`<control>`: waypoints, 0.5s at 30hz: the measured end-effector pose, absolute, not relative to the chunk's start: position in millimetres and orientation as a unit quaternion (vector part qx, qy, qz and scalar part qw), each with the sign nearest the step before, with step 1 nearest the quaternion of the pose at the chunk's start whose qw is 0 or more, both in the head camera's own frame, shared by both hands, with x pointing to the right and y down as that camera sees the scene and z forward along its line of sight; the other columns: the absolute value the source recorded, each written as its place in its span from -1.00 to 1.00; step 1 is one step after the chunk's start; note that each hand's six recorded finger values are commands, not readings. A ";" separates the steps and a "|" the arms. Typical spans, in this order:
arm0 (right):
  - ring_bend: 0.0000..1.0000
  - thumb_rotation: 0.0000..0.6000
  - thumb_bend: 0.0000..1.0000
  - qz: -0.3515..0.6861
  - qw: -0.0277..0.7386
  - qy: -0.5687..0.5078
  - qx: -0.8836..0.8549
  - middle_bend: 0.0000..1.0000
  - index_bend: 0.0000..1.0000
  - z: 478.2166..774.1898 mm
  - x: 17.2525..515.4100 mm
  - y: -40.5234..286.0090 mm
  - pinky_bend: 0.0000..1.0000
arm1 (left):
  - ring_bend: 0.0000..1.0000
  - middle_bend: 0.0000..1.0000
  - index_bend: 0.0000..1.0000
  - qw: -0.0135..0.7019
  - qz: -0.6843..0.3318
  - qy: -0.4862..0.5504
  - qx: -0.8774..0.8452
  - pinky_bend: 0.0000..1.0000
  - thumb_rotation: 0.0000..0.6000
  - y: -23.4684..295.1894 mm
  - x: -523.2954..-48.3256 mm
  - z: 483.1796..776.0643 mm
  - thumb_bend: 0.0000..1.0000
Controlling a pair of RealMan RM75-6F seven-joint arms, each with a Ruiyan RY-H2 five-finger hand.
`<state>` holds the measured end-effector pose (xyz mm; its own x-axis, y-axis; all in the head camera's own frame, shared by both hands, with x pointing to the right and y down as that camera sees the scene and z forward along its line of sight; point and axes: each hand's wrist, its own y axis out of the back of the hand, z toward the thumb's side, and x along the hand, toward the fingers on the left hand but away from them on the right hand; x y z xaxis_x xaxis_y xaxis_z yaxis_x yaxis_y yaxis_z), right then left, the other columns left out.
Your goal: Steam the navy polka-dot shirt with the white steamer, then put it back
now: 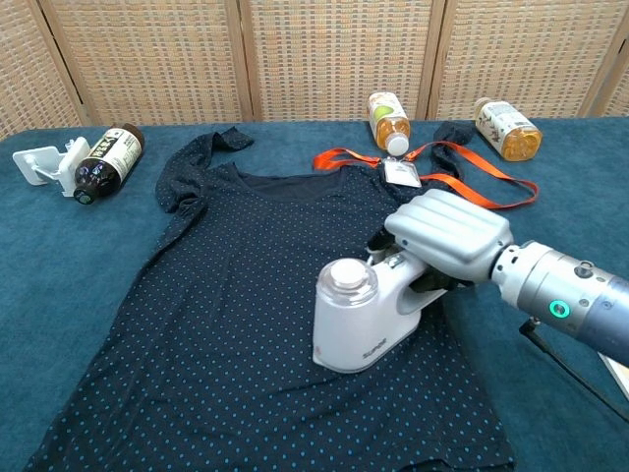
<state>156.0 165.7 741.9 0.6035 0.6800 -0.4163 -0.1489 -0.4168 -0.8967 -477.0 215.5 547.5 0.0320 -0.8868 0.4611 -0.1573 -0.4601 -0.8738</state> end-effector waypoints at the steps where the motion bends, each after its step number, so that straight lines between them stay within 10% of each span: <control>1: 0.50 1.00 1.00 0.409 0.507 -0.182 -0.737 0.28 0.60 742.2 158.2 164.8 1.00 | -1.00 -1.00 -1.00 0.323 -0.564 0.407 -0.642 -1.00 1.00 215.4 -476.7 547.4 -1.00; 15: 0.50 1.00 1.00 0.367 0.489 -0.173 -0.773 0.28 0.60 729.7 117.0 184.8 1.00 | -1.00 -1.00 -1.00 0.323 -0.561 0.409 -0.643 -1.00 1.00 216.4 -476.5 546.0 -1.00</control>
<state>117.0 184.8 729.7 0.6710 0.6253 -0.3984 -0.0920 -0.4630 -0.8816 -476.5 216.4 546.0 0.0355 -0.8882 0.4581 -0.1636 -0.4574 -0.8741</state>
